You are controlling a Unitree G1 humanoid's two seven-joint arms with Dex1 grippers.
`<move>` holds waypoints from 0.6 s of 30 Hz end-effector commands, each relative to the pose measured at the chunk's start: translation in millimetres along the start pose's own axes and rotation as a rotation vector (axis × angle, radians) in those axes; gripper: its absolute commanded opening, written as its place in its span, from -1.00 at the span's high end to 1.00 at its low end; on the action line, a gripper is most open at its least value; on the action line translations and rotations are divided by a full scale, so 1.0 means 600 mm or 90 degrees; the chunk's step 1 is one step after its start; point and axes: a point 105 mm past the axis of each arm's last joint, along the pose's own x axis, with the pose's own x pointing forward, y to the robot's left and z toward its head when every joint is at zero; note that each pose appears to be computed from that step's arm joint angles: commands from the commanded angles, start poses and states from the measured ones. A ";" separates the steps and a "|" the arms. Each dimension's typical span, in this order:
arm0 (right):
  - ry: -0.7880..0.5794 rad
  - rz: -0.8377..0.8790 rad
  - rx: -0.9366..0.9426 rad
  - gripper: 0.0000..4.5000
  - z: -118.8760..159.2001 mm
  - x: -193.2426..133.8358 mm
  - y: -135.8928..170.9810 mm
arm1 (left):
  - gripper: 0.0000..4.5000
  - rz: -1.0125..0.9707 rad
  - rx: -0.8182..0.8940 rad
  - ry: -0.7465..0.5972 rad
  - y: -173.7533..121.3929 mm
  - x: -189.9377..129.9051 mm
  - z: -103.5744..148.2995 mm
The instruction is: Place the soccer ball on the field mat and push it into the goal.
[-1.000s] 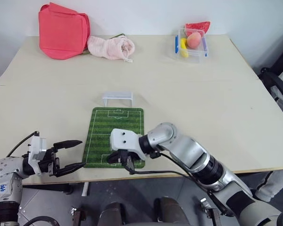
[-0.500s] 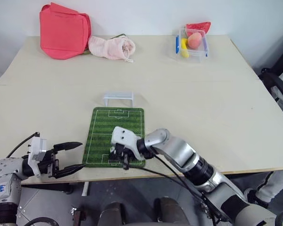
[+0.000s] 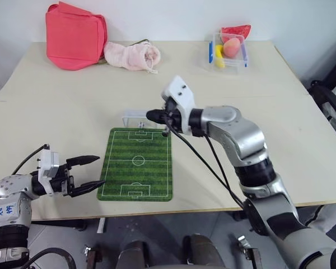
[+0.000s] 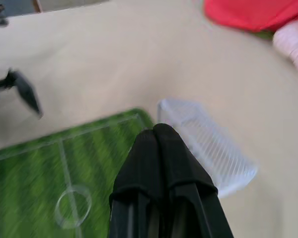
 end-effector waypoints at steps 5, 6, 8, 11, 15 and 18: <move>-0.028 -0.002 0.032 0.62 -0.049 -0.110 -0.035 | -1.00 0.164 0.016 -0.072 0.055 -0.025 0.036; -0.029 0.001 0.028 0.47 -0.063 -0.127 -0.038 | -1.00 0.188 0.016 -0.082 0.063 -0.029 0.041; -0.022 0.012 0.020 0.14 -0.086 -0.149 -0.042 | -1.00 0.221 0.014 -0.098 0.073 -0.036 0.049; -0.050 0.039 0.007 -0.27 -0.110 -0.190 -0.049 | -1.00 0.260 0.016 -0.089 0.080 -0.051 0.051; -0.045 0.028 -0.014 -0.70 -0.135 -0.219 -0.067 | -1.00 0.243 -0.002 -0.084 0.066 -0.070 0.047; -0.049 0.027 -0.027 -0.70 -0.140 -0.230 -0.074 | -1.00 0.231 -0.006 -0.077 0.058 -0.080 0.047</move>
